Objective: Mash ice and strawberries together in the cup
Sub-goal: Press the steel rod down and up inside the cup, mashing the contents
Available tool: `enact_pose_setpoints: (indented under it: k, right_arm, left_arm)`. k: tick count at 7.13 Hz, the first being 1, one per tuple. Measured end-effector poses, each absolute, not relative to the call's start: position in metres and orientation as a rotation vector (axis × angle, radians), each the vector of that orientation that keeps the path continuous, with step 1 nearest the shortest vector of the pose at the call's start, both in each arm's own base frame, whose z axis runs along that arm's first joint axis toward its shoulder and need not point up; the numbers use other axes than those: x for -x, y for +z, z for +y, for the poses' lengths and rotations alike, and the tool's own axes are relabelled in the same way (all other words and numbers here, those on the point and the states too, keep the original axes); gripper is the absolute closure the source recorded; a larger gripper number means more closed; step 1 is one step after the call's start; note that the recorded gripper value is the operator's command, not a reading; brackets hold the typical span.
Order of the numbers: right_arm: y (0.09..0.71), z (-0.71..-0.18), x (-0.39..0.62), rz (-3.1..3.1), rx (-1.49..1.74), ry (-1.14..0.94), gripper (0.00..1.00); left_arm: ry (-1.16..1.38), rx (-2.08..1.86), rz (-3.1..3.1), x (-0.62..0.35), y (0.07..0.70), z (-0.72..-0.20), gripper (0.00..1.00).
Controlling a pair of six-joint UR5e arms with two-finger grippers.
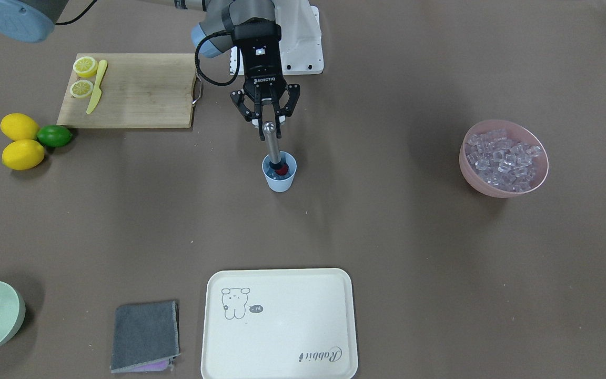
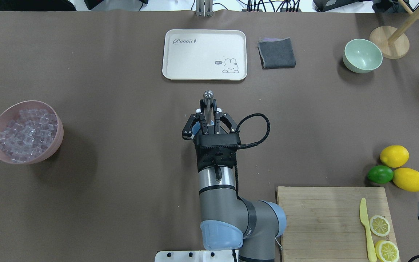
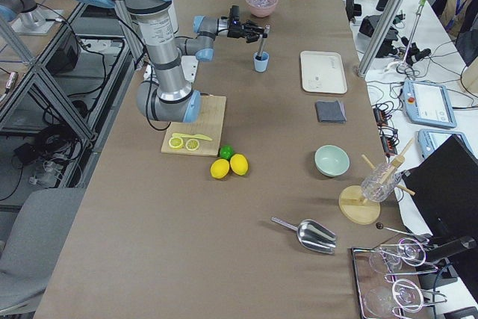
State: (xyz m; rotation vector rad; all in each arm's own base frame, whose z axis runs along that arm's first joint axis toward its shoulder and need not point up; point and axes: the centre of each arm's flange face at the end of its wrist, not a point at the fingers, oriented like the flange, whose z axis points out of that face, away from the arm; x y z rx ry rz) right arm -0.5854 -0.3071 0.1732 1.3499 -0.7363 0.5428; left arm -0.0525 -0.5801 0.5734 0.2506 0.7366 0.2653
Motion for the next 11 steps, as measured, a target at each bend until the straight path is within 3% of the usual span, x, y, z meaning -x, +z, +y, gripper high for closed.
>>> enact_pose_setpoints:
  k: [11]
  right_arm:
    - [0.137,-0.327,0.54,-0.769,-1.363,0.56,1.0]
  left_arm:
    - [0.269,-0.26,0.736,0.052,0.58,-0.582,0.03]
